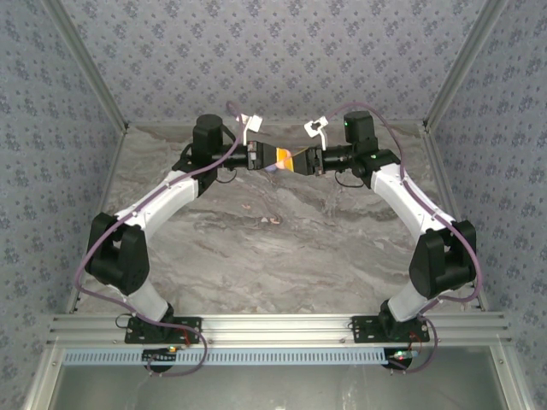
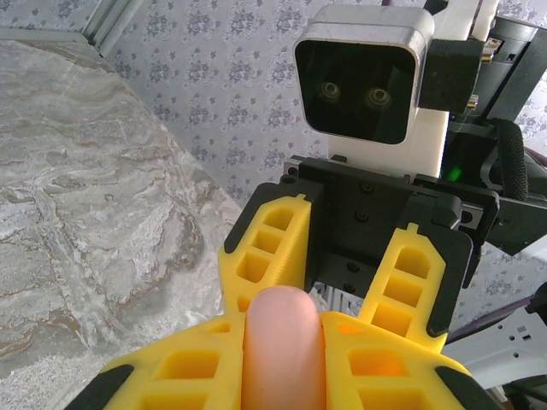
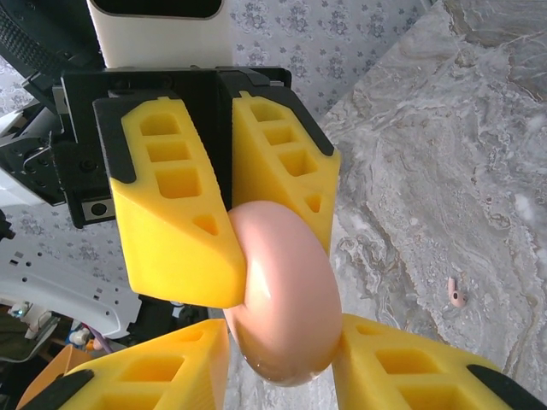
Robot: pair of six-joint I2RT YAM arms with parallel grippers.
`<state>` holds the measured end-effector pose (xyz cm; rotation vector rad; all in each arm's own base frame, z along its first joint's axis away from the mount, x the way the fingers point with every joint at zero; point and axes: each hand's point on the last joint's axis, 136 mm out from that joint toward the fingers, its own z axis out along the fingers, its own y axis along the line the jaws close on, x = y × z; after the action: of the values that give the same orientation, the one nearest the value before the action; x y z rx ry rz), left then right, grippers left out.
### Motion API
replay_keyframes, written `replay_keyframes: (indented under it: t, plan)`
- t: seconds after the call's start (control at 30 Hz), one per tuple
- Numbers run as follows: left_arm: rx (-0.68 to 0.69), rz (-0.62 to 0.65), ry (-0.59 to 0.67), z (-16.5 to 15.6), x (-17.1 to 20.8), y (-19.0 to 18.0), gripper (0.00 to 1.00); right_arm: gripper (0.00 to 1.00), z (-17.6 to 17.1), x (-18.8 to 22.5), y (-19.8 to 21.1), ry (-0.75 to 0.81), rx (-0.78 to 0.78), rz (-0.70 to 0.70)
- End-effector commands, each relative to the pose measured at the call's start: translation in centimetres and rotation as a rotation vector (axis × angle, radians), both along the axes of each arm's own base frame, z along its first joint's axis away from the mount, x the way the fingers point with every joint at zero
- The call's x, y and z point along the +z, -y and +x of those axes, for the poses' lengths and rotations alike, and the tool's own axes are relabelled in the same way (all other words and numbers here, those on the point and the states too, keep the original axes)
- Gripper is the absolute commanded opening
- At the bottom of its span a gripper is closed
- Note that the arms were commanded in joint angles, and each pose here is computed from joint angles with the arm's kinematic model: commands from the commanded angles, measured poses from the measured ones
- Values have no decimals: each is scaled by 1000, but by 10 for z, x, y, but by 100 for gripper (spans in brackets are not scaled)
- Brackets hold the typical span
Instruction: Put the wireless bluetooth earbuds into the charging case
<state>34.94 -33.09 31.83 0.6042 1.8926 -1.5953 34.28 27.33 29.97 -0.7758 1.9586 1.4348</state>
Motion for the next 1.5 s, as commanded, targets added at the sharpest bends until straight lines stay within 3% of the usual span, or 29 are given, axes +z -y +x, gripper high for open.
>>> replay_keyframes:
  t: [0.0,0.27,0.43,0.53,0.67,0.87,1.3,1.47]
  plan:
    - [-6,-46,100,-5,37,0,19,38,-6,11,-6,11,40,17]
    - [-38,-41,102,-12,36,1,19,37,1,13,-2,14,15,31]
    - [-70,-30,101,-18,34,5,19,26,-1,16,-3,14,30,41]
    - [-77,-26,98,-20,33,5,25,17,-2,17,-1,18,25,41]
    - [-75,-21,101,-22,34,3,33,15,1,19,4,21,-3,48]
    - [-71,-11,101,-26,33,1,37,15,4,22,9,26,-27,57]
    - [-19,8,96,-22,27,-7,35,15,5,21,12,20,-43,49]
    - [-17,11,96,-22,27,-7,26,15,5,21,12,19,-44,47]
